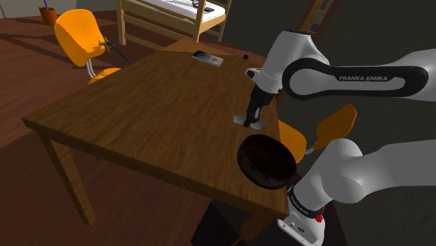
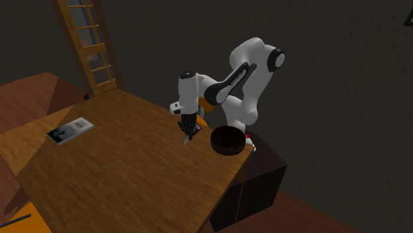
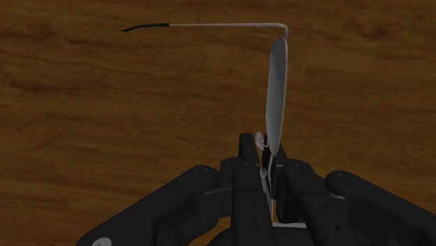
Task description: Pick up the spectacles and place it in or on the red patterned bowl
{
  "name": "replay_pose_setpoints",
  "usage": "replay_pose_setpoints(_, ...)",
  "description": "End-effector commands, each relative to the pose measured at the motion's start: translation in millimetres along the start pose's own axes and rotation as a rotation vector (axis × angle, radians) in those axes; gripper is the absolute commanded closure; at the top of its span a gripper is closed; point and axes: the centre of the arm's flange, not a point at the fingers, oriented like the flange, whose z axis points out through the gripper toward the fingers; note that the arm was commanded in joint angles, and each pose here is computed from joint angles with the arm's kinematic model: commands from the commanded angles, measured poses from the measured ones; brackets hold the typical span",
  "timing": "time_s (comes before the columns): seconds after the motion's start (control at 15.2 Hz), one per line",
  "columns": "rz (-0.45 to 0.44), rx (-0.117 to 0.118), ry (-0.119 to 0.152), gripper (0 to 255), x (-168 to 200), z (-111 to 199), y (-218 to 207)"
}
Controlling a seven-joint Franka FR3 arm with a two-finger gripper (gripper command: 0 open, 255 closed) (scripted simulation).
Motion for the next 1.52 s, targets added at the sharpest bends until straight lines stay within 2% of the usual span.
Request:
replay_pose_setpoints(0.0,0.000,0.000,0.000,255,-0.3,-10.1,0.3)
replay_pose_setpoints(1.45,0.000,0.000,0.000,255,3.5,-126.1,2.8)
